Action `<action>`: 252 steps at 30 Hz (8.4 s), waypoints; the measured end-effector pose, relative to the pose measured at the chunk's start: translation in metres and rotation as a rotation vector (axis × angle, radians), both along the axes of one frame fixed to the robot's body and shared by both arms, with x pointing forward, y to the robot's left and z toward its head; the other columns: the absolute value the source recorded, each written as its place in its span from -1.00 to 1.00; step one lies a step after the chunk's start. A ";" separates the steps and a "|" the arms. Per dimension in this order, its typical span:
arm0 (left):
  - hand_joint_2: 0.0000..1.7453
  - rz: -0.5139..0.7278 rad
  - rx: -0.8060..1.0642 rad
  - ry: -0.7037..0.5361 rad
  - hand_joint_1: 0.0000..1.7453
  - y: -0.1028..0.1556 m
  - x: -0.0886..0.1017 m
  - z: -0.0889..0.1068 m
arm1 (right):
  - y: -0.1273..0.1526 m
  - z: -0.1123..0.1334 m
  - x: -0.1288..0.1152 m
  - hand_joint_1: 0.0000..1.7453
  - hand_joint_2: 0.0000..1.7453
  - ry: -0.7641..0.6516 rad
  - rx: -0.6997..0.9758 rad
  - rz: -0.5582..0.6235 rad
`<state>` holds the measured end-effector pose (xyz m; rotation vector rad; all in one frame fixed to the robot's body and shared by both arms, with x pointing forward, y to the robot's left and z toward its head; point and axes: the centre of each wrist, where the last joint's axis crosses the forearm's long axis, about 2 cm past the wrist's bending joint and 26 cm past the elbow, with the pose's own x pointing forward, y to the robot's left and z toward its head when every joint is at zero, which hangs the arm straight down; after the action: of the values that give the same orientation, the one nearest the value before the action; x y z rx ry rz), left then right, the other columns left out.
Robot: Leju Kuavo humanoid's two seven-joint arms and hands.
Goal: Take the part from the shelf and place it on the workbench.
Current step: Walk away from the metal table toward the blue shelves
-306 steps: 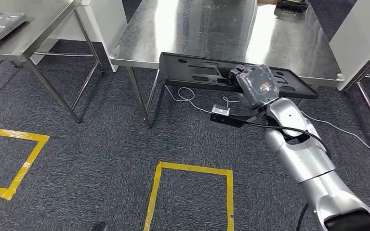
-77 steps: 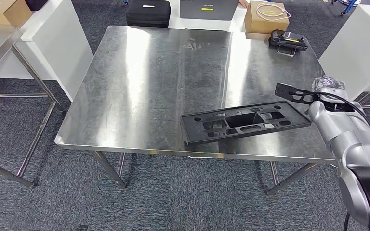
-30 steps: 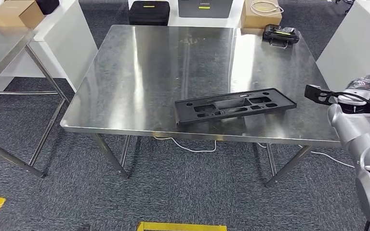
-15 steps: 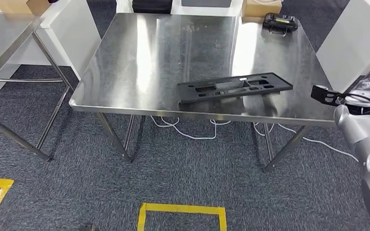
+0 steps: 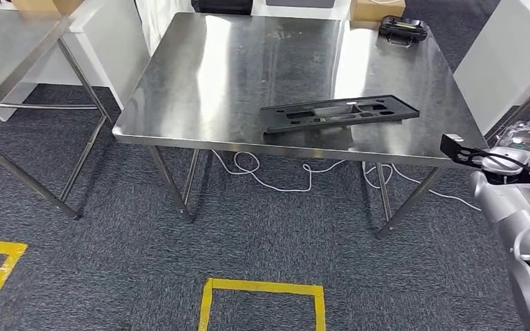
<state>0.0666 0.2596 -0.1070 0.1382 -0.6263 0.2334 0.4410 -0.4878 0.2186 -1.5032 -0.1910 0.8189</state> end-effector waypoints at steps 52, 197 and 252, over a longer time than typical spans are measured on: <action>-1.00 -0.048 0.002 -0.059 -1.00 0.000 0.025 0.004 | 0.120 -0.312 -0.332 -1.00 -1.00 -0.033 1.118 -0.314; -1.00 -0.294 0.049 -0.070 -1.00 -0.001 0.074 0.017 | 0.179 -0.328 -0.382 -1.00 1.00 0.133 1.430 -0.618; -1.00 -0.328 0.006 0.023 -1.00 0.001 0.071 0.016 | 0.181 -0.329 -0.386 -1.00 1.00 0.149 1.454 -0.644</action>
<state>0.1380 0.2607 -0.0909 0.0419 -0.6170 -0.0866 0.0552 -0.3064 -0.1100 -0.0749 -0.1182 0.1061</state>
